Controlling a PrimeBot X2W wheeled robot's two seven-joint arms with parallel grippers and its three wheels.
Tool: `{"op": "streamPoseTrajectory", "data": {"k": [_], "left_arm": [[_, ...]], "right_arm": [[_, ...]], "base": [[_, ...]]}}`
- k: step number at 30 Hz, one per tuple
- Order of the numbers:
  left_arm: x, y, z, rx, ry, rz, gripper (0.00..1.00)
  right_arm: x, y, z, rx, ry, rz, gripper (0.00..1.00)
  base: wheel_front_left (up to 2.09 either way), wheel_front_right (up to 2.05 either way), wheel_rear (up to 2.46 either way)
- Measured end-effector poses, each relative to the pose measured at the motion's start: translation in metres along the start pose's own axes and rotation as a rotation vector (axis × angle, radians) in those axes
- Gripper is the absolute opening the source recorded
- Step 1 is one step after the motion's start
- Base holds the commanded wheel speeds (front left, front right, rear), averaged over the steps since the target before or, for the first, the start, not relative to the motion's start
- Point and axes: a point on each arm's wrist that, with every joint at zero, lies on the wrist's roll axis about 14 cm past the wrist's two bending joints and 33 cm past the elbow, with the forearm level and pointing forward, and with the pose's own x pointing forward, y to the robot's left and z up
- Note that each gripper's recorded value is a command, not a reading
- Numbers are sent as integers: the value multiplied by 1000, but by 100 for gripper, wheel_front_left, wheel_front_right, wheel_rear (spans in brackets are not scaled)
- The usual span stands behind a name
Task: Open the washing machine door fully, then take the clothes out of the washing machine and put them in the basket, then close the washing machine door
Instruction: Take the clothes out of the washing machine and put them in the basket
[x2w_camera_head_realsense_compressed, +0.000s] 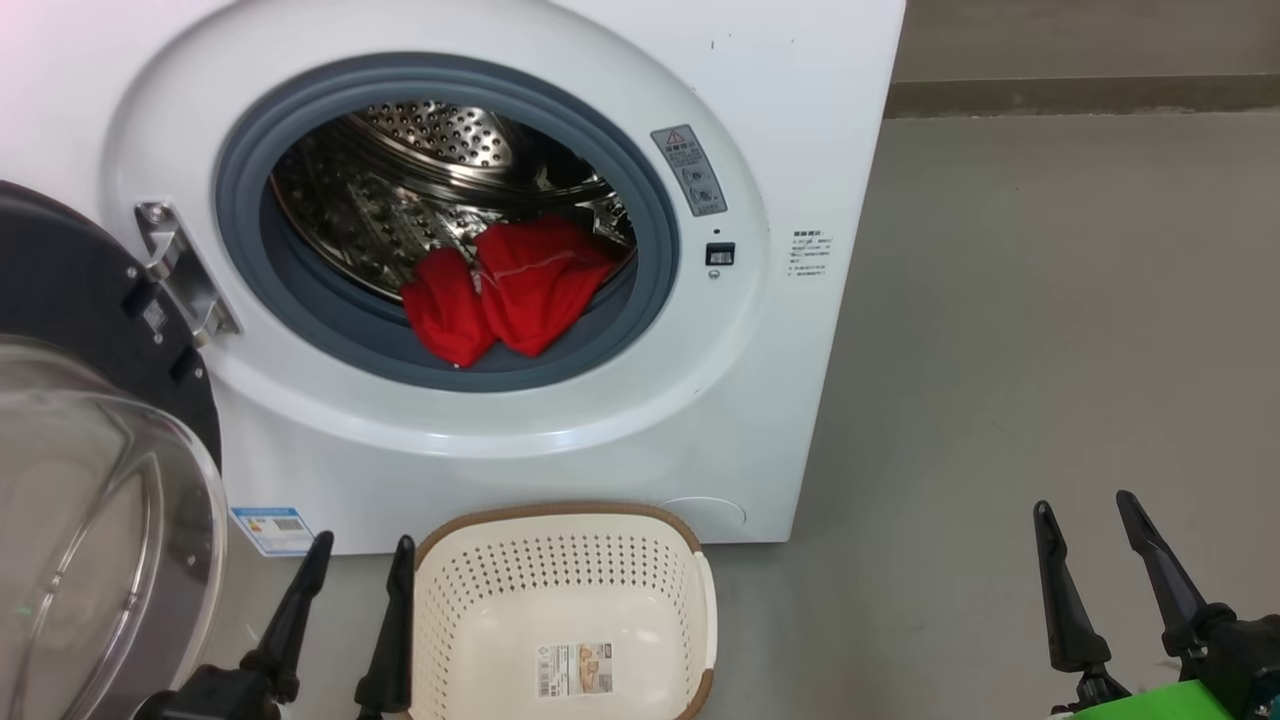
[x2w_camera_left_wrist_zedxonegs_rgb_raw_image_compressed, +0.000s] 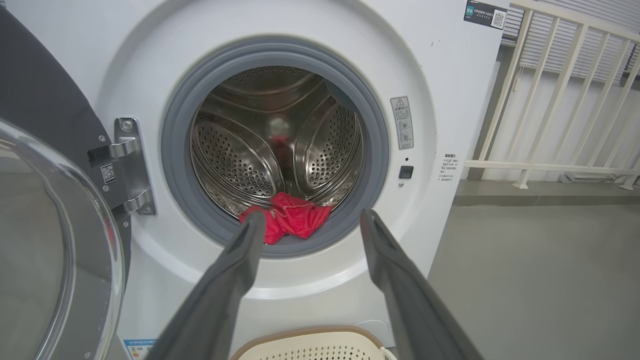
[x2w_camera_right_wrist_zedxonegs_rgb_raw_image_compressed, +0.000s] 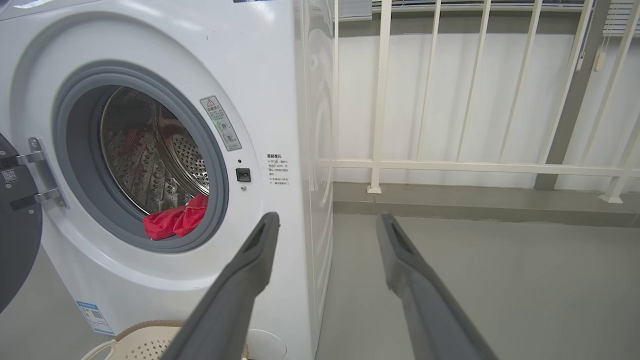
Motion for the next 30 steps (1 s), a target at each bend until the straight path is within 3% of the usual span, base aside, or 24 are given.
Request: {"op": "streamPoseTrajectory", "data": {"k": [30], "left_arm": [[-1, 6, -2, 22, 7, 29, 100]], "right_arm": [[3, 1, -4, 0, 12, 5, 100]], "base": [[2, -2, 0]]}}
